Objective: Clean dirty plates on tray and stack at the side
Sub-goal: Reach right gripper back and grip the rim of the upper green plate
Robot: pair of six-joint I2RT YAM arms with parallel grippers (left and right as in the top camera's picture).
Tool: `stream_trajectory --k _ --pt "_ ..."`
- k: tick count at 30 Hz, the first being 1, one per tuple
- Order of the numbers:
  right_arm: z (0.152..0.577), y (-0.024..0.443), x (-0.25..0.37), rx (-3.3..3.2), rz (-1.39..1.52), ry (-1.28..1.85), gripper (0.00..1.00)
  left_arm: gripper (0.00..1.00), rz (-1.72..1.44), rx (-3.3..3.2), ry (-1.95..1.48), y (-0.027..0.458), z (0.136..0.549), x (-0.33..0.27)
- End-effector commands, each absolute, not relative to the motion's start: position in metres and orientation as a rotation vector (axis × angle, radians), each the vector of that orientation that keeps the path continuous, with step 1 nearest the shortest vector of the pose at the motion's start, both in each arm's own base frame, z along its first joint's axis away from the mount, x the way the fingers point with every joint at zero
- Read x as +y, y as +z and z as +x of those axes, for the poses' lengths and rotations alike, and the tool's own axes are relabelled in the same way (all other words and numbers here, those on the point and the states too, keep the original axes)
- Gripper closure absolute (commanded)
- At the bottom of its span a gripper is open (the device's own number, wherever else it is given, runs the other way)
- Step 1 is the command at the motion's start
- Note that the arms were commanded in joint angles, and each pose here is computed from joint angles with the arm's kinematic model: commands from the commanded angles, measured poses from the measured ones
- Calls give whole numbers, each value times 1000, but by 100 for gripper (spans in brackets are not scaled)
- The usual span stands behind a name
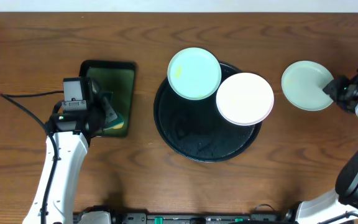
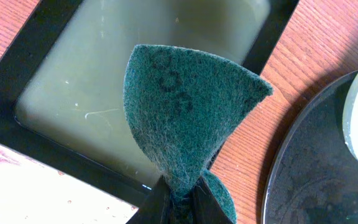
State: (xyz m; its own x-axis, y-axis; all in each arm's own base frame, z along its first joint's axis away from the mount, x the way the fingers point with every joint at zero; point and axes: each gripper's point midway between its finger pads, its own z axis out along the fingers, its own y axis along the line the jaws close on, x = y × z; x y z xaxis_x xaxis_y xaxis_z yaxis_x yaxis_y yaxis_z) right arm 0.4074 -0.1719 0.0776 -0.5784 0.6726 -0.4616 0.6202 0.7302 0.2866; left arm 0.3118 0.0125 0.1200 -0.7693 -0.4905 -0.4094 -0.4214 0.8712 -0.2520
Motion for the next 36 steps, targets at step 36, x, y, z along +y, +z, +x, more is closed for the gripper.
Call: stream_trajectory --k 36 --pt "491 58 178 2733 128 271 25 92 -647 2583 -205 118 309 12"
